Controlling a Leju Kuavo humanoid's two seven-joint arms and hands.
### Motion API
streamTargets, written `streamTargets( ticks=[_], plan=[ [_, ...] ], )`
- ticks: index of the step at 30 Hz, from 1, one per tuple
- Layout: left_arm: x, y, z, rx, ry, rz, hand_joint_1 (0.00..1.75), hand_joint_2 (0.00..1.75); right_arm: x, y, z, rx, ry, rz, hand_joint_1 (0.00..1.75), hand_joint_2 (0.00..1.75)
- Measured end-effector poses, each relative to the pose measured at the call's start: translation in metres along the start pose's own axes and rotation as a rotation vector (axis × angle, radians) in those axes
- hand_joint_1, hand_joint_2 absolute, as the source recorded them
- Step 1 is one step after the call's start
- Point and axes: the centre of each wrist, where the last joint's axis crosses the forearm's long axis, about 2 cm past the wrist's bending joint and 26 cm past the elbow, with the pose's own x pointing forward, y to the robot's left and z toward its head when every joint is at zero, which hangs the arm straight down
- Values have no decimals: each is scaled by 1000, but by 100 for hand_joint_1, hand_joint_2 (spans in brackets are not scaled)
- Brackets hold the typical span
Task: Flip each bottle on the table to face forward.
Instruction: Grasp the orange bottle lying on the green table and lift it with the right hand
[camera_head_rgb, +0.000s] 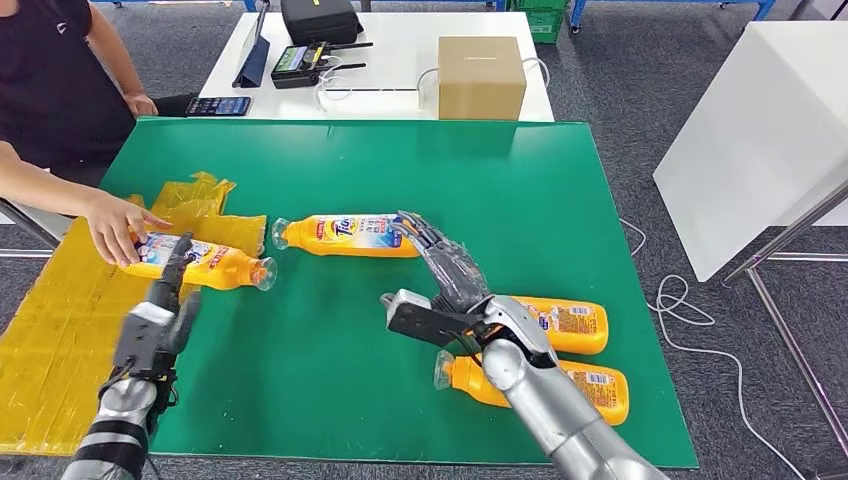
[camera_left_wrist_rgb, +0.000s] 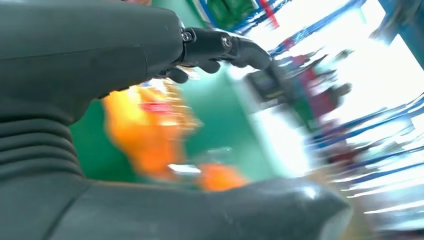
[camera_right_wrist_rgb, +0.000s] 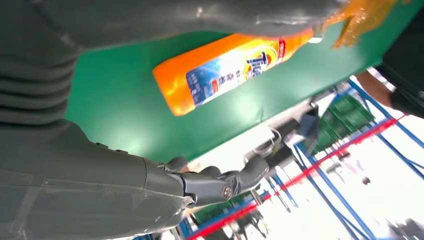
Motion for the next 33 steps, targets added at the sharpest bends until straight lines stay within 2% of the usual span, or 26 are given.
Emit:
streamTargets(
  ticks=[2,4,10,19,28,33],
  plan=[
    [19,0,9,91,-82,142,0,0,2,0,20,-9,-21,14,0,175],
    [34,2,20,157,-141,205,0,0,4,0,39,-14,-43,32,0,175],
    [62,8,51,259,-207,236,0,0,15,4,89,-16,-93,58,0,175],
    [70,10,71,309,-194,245,0,0,14,2,145,3,-33,108,0,175],
    [71,9,74,321,-189,250,0,0,14,-5,158,-2,-16,130,0,175],
    [71,8,74,325,-183,256,0,0,5,-7,175,-9,128,161,0,175]
  ],
)
